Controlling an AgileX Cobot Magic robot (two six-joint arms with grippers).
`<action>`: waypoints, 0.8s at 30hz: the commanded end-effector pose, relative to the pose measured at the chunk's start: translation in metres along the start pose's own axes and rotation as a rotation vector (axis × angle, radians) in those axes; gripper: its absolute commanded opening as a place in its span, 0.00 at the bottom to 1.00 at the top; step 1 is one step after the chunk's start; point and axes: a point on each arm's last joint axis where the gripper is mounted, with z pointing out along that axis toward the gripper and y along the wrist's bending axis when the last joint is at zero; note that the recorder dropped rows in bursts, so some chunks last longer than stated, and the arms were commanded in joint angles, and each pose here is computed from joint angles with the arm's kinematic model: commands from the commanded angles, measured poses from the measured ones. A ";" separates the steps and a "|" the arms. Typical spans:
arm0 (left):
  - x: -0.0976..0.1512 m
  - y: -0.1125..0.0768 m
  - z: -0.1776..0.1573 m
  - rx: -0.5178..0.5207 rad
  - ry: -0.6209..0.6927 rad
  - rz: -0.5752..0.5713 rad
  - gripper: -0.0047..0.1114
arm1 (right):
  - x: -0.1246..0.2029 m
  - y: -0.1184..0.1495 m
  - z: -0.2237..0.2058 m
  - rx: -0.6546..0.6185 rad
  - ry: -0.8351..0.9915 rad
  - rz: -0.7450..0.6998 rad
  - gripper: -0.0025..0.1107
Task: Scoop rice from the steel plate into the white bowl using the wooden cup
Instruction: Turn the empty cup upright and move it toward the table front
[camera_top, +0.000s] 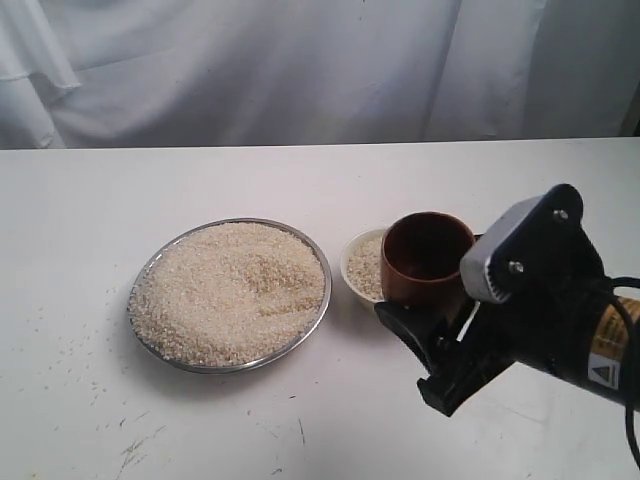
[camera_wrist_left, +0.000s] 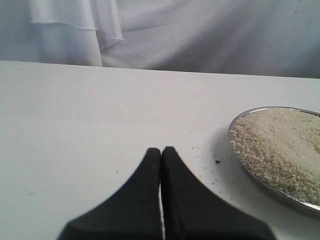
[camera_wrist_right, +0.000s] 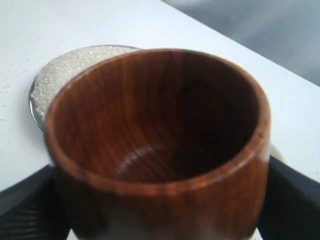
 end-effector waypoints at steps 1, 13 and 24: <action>0.001 0.000 0.000 -0.001 -0.006 -0.002 0.04 | 0.006 -0.001 -0.007 0.006 -0.117 0.013 0.02; 0.001 0.000 0.000 -0.001 -0.006 -0.002 0.04 | 0.008 -0.006 -0.002 0.020 -0.176 0.187 0.02; 0.001 0.000 0.000 -0.001 -0.006 -0.002 0.04 | 0.024 -0.010 0.019 0.032 -0.161 0.236 0.02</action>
